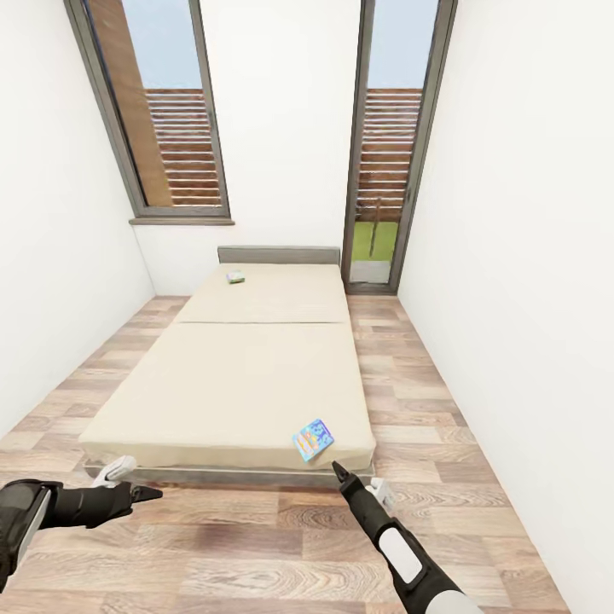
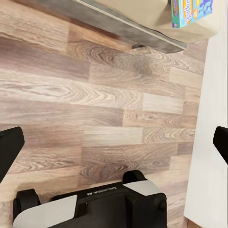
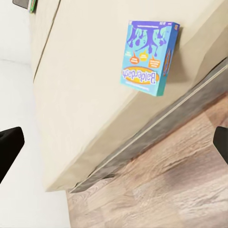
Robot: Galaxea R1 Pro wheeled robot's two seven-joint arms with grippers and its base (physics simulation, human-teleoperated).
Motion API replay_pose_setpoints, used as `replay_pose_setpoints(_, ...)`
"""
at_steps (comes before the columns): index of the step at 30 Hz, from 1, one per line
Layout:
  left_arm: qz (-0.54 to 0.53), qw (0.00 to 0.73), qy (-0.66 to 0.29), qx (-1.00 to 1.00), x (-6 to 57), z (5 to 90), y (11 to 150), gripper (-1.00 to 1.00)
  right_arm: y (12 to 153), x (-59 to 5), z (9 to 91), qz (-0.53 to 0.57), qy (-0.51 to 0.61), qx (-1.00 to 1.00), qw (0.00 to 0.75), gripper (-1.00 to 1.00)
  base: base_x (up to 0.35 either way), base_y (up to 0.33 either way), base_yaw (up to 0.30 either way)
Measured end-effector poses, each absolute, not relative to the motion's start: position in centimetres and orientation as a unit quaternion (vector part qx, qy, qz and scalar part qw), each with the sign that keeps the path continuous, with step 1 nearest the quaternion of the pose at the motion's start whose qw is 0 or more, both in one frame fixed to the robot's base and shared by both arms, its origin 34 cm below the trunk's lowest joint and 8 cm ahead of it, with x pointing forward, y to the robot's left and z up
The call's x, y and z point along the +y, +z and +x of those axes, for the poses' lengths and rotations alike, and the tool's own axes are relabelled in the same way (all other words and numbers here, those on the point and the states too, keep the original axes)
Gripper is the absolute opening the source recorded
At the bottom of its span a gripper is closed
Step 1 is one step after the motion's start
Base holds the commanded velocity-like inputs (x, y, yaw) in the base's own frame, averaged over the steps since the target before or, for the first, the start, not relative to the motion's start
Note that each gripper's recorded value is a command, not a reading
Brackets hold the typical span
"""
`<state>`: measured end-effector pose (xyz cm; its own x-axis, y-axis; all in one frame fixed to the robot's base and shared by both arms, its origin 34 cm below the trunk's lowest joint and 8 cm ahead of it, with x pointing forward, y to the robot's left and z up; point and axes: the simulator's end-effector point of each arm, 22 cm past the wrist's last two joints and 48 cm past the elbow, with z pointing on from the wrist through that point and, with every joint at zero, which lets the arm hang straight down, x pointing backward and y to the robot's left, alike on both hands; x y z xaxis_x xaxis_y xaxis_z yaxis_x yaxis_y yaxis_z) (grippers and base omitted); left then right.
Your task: Put all the toys in the child's room - the three board games (two on the bed and one on the table), the two jigsaw puzzles on the table, and the tennis ball on the table - inside the toy box on the table in the child's room.
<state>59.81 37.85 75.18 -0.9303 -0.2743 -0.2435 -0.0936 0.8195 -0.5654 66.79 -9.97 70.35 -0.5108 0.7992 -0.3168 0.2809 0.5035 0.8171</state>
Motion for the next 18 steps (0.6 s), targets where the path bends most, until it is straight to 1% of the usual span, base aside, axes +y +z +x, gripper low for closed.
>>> replay_pose_setpoints(18,-0.098,0.159,-0.286,0.940,37.6,60.0,72.5,1.00,67.7,-10.1,66.9,0.344,0.360,0.790,0.359,1.00,0.000,0.000,0.000)
